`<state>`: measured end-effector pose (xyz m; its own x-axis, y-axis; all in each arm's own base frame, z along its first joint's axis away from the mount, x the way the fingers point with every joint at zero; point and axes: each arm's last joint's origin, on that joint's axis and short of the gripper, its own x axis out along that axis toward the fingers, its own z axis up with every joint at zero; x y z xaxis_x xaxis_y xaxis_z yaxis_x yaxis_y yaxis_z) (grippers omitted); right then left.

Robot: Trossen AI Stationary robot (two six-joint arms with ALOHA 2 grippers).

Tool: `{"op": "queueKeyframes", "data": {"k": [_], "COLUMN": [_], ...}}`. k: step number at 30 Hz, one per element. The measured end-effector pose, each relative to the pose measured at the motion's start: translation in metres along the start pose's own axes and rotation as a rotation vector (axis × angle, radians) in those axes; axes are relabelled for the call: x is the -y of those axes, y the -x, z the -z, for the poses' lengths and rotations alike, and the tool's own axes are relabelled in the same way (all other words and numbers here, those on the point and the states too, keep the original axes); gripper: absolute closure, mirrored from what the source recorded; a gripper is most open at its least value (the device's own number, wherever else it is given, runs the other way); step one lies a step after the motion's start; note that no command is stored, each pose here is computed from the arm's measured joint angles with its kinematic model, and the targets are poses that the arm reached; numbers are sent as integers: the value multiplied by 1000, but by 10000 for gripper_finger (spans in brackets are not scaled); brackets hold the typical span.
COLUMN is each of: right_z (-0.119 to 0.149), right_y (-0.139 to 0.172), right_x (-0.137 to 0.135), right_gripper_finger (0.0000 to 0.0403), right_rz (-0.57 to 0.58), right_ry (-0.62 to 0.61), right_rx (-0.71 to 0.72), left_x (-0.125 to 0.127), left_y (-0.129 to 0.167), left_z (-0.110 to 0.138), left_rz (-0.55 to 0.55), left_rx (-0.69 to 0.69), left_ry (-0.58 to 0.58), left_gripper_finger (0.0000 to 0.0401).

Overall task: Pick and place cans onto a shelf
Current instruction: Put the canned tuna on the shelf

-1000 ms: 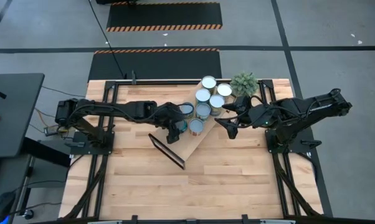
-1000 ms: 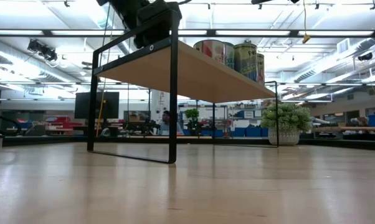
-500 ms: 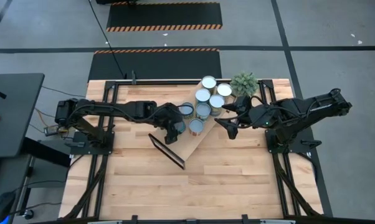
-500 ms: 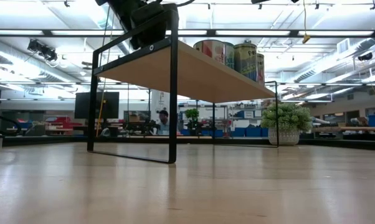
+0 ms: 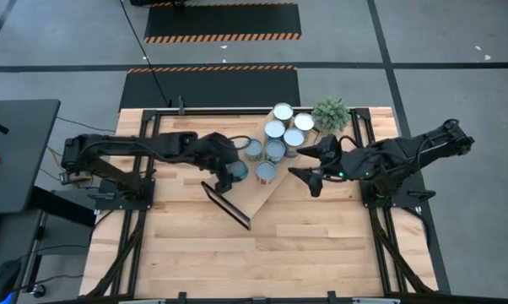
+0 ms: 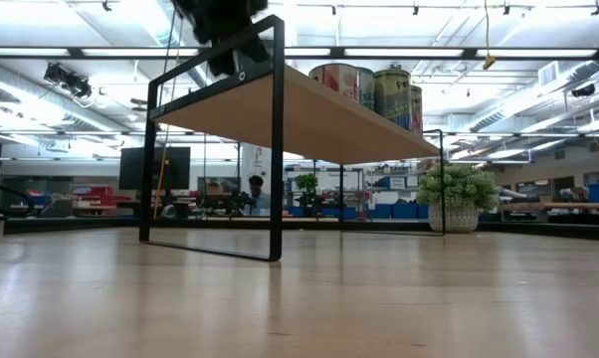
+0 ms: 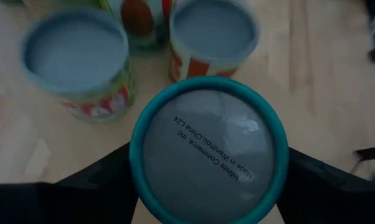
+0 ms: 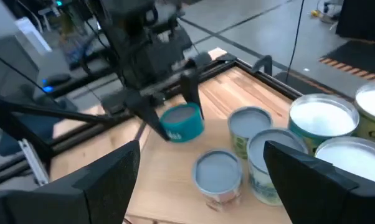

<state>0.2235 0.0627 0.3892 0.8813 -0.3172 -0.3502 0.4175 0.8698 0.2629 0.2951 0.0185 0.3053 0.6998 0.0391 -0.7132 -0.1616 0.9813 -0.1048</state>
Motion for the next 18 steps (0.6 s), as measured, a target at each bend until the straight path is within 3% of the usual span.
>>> {"op": "queueKeyframes", "data": {"k": [7, 18], "right_z": [-21, -53], "right_y": [-9, -46], "right_x": [-23, -42], "right_gripper_finger": [54, 54], "right_rz": [18, 80], "right_ry": [141, 270], "right_rx": [32, 31], "left_x": [1, 4], "left_y": [33, 48], "left_z": [-6, -25], "left_rz": [19, 31], "left_rx": [122, 358], "left_ry": [0, -78], "left_gripper_finger": [105, 104]}}
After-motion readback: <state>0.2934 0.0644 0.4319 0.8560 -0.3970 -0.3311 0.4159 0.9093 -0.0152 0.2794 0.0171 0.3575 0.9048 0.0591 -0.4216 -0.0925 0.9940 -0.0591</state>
